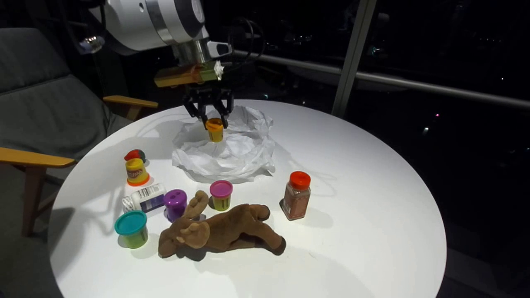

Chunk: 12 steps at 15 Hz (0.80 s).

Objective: Put all the objects in the plastic bag

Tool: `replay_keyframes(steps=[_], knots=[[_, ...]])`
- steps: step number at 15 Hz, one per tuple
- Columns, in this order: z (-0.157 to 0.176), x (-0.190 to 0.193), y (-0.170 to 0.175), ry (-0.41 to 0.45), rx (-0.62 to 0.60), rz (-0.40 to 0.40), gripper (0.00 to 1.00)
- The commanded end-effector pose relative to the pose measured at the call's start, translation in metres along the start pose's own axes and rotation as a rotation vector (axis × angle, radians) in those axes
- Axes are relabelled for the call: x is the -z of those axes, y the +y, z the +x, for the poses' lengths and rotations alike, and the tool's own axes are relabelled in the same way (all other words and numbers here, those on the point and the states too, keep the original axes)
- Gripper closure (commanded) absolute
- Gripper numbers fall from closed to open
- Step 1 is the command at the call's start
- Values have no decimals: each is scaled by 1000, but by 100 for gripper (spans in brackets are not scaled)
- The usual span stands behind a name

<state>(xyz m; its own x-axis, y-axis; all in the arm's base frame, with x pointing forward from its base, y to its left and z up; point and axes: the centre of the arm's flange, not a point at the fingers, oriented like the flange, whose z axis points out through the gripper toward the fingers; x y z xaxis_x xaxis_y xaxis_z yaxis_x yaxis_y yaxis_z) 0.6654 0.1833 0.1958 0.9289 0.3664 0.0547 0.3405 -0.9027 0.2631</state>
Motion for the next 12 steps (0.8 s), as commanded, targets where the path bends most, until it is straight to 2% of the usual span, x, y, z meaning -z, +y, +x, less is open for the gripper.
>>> replay_keyframes(steps=[1, 6, 9, 10, 12], knots=[[40, -36, -6, 51, -43, -85, 72], [50, -72, -2, 36, -57, -138, 72], [51, -76, 7, 18, -52, -163, 72], [51, -75, 10, 11, -57, -171, 30], [49, -67, 16, 9, -70, -181, 16]])
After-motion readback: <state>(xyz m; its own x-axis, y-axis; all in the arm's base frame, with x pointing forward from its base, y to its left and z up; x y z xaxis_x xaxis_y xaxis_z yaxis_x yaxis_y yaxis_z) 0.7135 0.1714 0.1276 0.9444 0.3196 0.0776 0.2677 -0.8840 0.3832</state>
